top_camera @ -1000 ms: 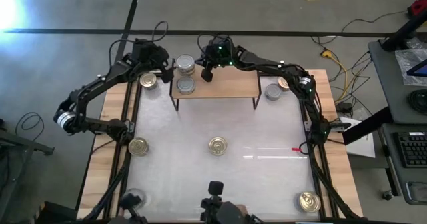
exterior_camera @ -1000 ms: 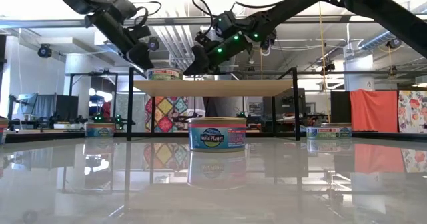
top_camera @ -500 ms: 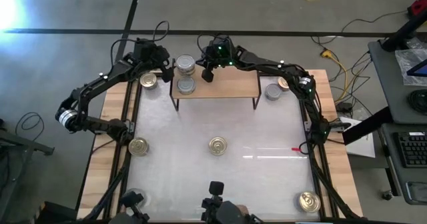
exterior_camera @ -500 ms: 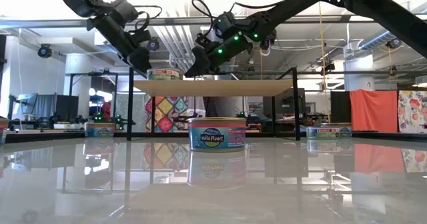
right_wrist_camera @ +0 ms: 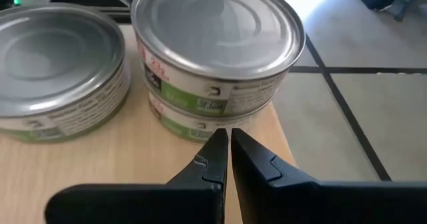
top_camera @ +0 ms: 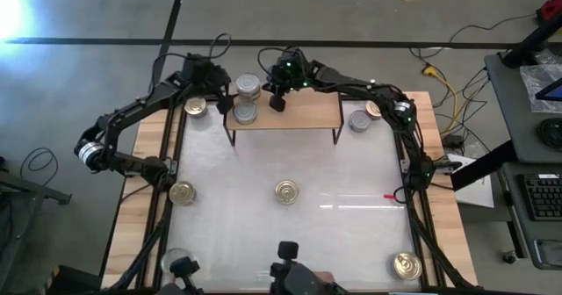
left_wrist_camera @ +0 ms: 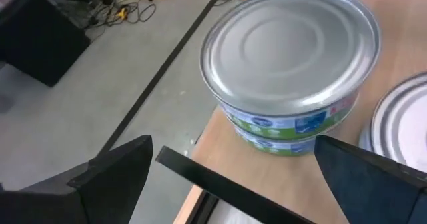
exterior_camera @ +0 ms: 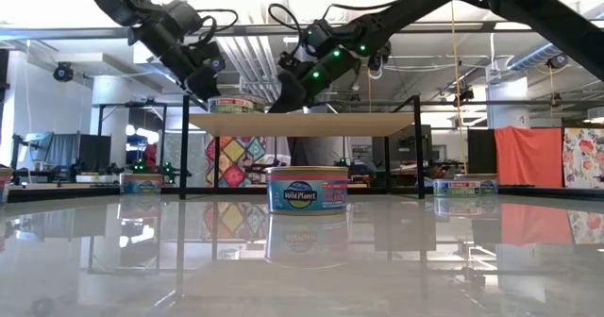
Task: Stack canned seafood by type on shelf
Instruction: Stack the green tuna can on top of the green tuna can on the shelf, then adjust the green tuna can on the shelf
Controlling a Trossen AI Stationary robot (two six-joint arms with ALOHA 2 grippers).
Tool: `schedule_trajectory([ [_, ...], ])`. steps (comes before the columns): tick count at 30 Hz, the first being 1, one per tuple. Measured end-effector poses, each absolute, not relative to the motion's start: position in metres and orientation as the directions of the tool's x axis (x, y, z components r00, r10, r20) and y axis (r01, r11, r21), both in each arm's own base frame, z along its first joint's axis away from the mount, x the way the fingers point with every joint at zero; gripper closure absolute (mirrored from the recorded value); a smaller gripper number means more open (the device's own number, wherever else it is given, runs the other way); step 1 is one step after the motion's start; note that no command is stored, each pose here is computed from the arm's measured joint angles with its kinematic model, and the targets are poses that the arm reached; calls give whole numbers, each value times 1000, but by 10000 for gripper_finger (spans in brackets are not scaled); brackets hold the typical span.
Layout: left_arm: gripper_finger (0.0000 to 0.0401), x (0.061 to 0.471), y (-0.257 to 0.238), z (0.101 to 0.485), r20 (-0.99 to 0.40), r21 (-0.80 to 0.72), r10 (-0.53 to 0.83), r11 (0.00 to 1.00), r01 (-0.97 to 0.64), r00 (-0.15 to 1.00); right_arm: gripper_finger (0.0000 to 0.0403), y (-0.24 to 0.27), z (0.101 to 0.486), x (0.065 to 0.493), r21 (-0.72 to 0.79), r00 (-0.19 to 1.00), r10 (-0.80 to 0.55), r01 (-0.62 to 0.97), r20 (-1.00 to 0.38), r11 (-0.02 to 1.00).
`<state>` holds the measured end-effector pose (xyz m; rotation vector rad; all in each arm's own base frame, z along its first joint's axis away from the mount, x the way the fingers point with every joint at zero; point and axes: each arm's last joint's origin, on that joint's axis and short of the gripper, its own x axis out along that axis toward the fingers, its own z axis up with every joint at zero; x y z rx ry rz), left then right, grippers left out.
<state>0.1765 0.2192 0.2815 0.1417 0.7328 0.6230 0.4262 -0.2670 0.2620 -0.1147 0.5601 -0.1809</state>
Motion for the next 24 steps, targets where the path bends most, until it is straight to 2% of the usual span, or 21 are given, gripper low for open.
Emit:
schedule_trajectory([
  [12,1,171,218,287,-570,403,660,744,-533,489,390,-265,267,424,-157,830,-201,138,-520,978],
  [18,1,169,215,289,-574,399,659,744,-537,486,390,-263,276,419,-177,826,-206,131,-524,975],
  [24,1,174,185,305,-550,346,625,774,-530,554,390,-249,307,400,-312,738,-344,188,-581,931],
])
